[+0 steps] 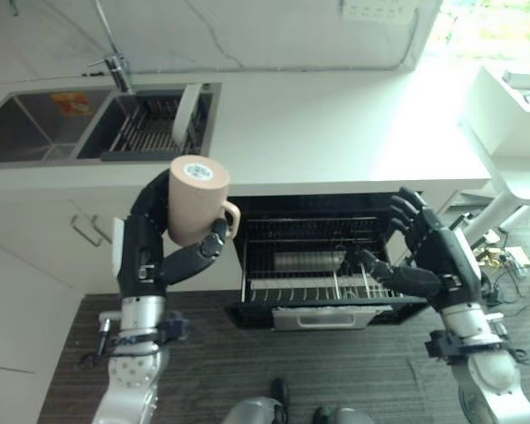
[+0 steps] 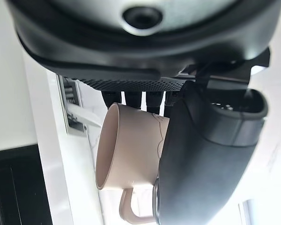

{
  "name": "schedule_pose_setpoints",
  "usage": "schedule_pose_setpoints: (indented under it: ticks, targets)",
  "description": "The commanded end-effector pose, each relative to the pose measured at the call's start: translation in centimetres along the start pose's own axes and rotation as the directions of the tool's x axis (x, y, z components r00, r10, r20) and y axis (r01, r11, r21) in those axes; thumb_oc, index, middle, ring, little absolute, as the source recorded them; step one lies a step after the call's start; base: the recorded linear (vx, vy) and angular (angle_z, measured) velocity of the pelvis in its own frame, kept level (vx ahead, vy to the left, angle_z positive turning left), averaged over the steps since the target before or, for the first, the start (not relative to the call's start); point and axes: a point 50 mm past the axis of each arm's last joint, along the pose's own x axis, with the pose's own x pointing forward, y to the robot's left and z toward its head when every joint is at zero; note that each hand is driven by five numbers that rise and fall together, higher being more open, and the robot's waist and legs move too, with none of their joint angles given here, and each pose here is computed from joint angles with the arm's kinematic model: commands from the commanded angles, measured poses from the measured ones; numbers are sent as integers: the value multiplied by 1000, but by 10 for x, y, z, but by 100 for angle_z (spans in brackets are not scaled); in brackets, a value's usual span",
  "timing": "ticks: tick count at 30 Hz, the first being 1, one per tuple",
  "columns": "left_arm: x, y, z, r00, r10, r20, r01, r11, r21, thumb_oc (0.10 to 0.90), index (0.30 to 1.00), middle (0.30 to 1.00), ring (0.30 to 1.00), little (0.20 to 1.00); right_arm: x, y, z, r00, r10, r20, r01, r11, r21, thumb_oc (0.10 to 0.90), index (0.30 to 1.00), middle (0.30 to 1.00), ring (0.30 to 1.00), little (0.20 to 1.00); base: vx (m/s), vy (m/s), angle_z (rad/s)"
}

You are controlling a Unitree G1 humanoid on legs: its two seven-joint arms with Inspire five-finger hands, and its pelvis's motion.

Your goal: Place the dishes in the dishwasher.

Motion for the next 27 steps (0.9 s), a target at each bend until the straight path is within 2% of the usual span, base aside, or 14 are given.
schedule_pose_setpoints:
  ticks: [1,4,10,12,16,22,27]
  targets:
    - [18,-2,46,947,-63,316,62,998,14,400,300,300,300,300,16,2,39,968,12,252,-14,1000,8,800,900,900,900,900,-31,82,15]
    - [24,-4,48,935,-89,345,78,996,47,400,300,300,300,300,15,10,36,966,78,245,-90,995,39,800,900,900,900,900,2,-57,-5]
    - [35,-12,46,936,-130,328,119,992,53,400,300,300,300,300,20,17,30,963,99,249,-133,983,126,800,900,900,900,900,126,-483,12]
    - [34,-17,47,938,-131,320,119,991,60,400,300,300,300,300,29,31,32,952,213,220,-246,960,132,800,900,900,900,900,138,-627,25]
    - [33,-17,40,949,-146,280,134,989,62,400,300,300,300,300,37,30,26,932,303,200,-354,880,318,800,900,900,900,900,71,-403,45]
    - [34,-30,28,937,-227,267,216,974,69,400,300,300,300,300,38,19,14,947,269,176,-321,818,476,800,900,900,900,900,-11,-191,63]
    - [31,-37,22,923,-237,303,186,964,188,400,300,300,300,300,43,31,6,941,288,178,-337,747,573,800,900,900,900,900,11,57,20]
